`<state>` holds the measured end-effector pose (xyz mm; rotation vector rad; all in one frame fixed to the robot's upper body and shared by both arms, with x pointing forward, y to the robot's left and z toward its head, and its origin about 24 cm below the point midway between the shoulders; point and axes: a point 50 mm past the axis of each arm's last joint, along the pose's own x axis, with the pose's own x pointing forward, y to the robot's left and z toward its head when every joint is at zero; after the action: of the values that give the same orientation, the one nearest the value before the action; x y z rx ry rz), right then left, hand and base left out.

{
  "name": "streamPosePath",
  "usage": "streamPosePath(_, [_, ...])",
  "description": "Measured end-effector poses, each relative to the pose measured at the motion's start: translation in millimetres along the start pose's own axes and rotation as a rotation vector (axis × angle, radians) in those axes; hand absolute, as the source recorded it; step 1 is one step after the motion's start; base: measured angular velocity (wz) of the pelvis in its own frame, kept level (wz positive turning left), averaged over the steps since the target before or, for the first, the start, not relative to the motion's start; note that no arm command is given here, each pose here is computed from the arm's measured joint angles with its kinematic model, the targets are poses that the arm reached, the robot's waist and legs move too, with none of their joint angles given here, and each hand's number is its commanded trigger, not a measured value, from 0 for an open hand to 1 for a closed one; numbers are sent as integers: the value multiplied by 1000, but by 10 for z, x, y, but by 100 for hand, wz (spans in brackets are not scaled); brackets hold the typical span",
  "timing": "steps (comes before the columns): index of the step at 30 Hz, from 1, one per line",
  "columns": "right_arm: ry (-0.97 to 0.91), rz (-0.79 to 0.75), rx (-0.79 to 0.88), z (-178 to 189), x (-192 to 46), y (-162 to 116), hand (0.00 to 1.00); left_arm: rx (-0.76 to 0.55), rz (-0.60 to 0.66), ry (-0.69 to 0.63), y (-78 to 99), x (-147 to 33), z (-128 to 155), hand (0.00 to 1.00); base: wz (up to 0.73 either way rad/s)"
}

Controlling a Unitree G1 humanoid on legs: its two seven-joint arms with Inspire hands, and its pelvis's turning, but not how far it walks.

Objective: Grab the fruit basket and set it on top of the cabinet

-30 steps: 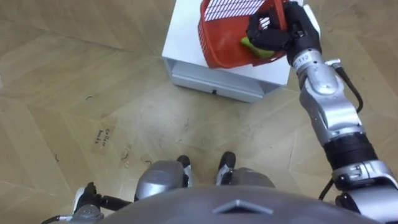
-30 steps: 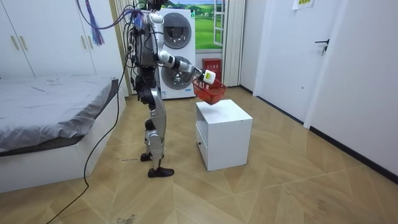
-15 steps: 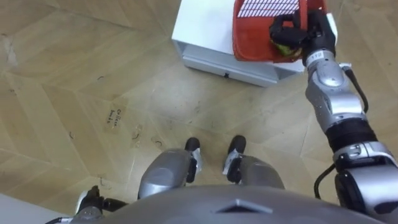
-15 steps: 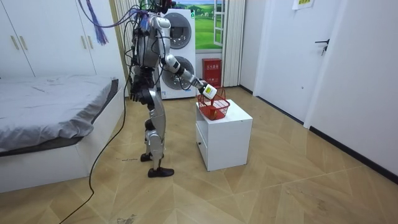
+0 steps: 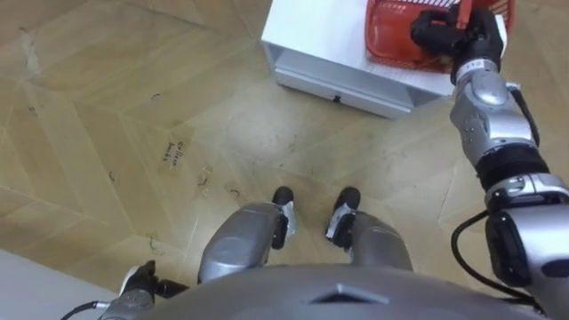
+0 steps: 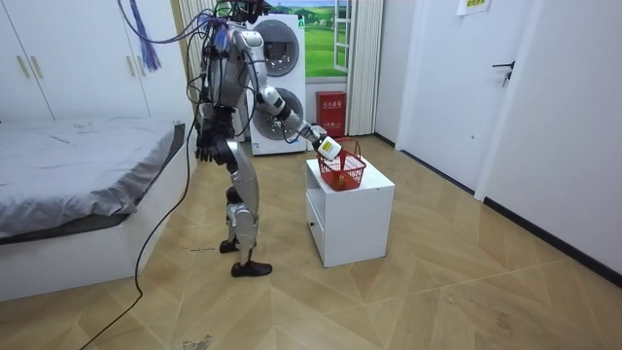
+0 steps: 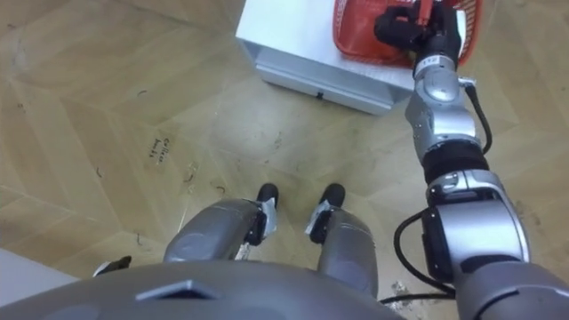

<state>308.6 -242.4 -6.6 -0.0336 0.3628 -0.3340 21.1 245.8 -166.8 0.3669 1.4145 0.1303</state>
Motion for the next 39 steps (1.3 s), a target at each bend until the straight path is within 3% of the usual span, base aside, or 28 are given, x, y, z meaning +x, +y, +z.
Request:
streamPosePath(7, [0, -34, 1, 71, 51, -173, 0, 0, -10, -15, 24, 10, 67, 0, 2])
streamPosePath(39, [-3, 6, 28, 96, 56, -144, 0, -30, -17, -6, 60, 7, 26, 0, 0])
